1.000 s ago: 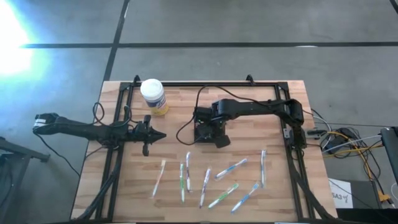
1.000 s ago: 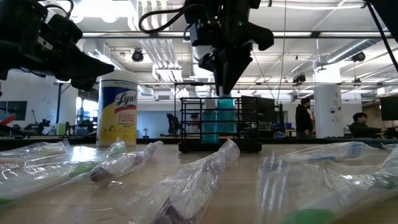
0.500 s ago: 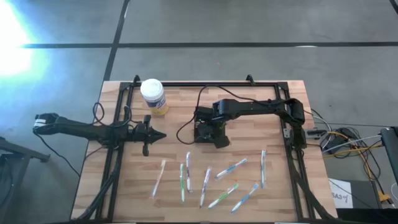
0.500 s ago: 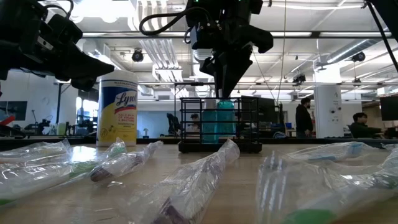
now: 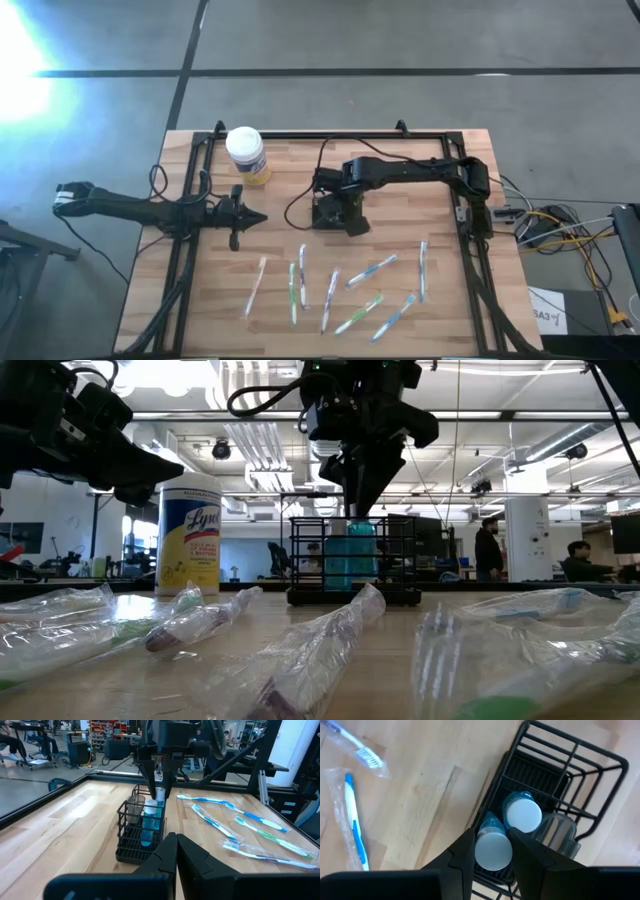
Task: Pick & Place toothbrushing station
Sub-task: Put the mouthwash into the black mesh organizer
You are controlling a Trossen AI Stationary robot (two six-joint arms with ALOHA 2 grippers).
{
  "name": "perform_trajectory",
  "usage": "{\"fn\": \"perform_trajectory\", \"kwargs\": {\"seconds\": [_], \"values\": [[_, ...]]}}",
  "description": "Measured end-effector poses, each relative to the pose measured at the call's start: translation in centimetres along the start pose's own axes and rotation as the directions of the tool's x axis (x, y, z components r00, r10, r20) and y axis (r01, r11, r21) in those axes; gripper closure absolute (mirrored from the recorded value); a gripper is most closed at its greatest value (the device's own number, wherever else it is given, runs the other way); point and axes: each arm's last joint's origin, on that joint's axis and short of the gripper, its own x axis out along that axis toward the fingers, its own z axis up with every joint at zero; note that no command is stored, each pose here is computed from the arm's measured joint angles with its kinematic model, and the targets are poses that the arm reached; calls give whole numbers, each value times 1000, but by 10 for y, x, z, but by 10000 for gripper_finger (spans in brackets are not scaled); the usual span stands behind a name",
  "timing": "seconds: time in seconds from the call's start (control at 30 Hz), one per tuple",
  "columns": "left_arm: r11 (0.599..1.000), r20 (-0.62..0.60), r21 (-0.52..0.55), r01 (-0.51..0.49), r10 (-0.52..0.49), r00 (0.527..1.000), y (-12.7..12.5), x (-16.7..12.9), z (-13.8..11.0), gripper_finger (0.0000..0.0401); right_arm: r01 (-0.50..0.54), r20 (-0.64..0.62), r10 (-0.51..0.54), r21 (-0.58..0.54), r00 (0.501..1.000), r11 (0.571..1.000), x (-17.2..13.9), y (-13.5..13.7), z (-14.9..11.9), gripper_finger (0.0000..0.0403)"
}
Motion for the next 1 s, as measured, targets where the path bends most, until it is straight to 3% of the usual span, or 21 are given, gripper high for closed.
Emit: {"fn": "perform_trajectory", "kwargs": {"seconds": [0.3, 0.67, 1.0], "values": [[1000, 0, 1, 0, 0, 1000, 0, 0, 0, 391, -27, 21, 29, -102, 999, 994, -1, -2, -1, 310], [1000, 0, 1, 0, 0, 1000, 0, 0, 0, 391, -31, 3, 32, -37, 999, 999, 5, -10, -10, 307], [1000, 0, 2, 0, 0, 1000, 0, 0, 0, 391, -28, 9, 28, -11, 1000, 1000, 0, -10, -11, 257]]}}
